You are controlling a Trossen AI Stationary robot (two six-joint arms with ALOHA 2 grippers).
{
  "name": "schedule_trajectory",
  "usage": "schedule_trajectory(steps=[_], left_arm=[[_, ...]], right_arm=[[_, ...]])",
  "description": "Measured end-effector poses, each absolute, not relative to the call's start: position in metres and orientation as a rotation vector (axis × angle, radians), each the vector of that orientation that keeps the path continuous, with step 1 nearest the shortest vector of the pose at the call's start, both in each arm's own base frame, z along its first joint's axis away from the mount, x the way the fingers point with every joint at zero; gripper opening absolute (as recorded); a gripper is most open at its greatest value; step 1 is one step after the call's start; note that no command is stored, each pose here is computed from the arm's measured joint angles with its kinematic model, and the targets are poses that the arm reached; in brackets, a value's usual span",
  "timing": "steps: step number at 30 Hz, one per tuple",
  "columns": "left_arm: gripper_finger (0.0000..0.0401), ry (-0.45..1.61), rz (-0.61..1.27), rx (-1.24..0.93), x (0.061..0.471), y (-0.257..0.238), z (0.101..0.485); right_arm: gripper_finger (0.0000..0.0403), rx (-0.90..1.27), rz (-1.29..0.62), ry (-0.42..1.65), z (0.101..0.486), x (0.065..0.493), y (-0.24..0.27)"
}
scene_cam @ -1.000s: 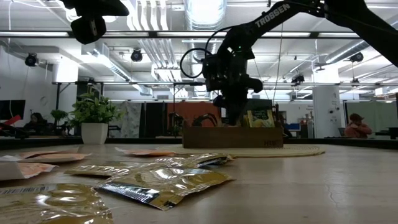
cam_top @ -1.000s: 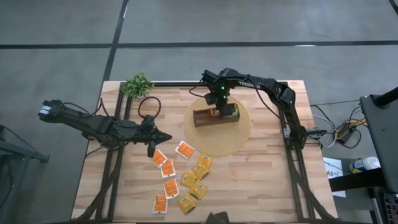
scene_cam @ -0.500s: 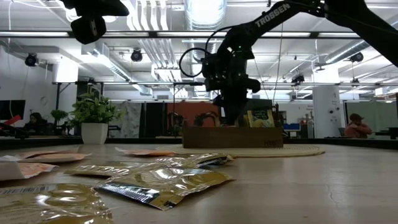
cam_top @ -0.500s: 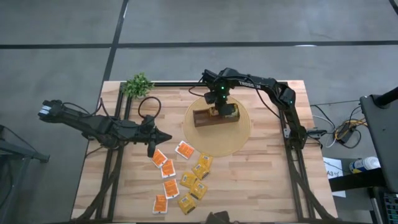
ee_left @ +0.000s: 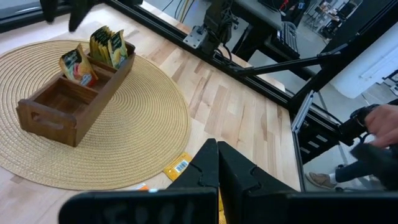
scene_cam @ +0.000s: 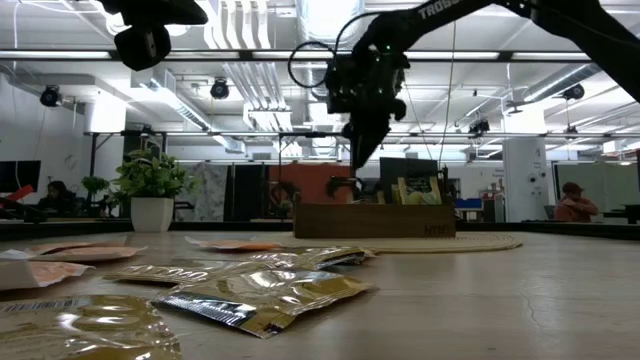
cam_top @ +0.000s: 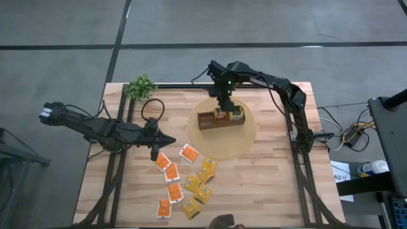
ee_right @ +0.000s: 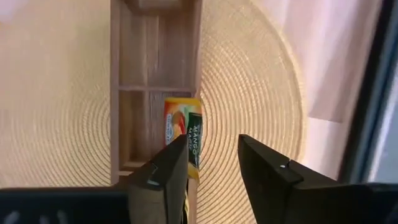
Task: Pick & Place Tea
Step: Put the orange tea bag into the middle section of the wooden organizer
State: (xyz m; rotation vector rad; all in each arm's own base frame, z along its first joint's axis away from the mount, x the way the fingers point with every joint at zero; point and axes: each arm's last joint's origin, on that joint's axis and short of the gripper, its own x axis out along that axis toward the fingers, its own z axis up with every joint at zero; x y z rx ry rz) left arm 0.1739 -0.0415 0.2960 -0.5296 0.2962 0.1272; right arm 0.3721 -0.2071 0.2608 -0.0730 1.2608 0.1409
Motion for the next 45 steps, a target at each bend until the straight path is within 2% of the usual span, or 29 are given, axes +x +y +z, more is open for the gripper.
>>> schedule_trajectory(steps=[6,11,17,32,37,45], left_arm=[[0.0000,0.296,0.127,-0.530,0.174,-0.042,0.296],[0.0000,0.295,0.127,-0.530,0.174,-0.041,0.296],[0.0000,0.294,0.126,-0.530,0.174,-0.042,0.296],[0.0000,0.294,0.127,-0.534,0.174,-0.042,0.296],[0.0000,0.290,0.138,-0.612,0.174,-0.042,0.296],[0.0000,0.287,0.139,-0.617,0.174,-0.042,0.296]], right_arm=[[0.0148,-0.023,0.184,1.152,0.299,0.371,-0.194],[0.0141,0.065,0.238,1.042,0.327,0.362,-0.176],[0.0129,0.057,0.261,1.006,0.350,0.343,-0.144],[0.0115,0.163,0.270,0.863,0.354,0.298,-0.056],[0.0115,0.221,0.291,0.793,0.351,0.281,-0.026],[0.0103,0.224,0.176,0.672,0.359,0.239,0.015]])
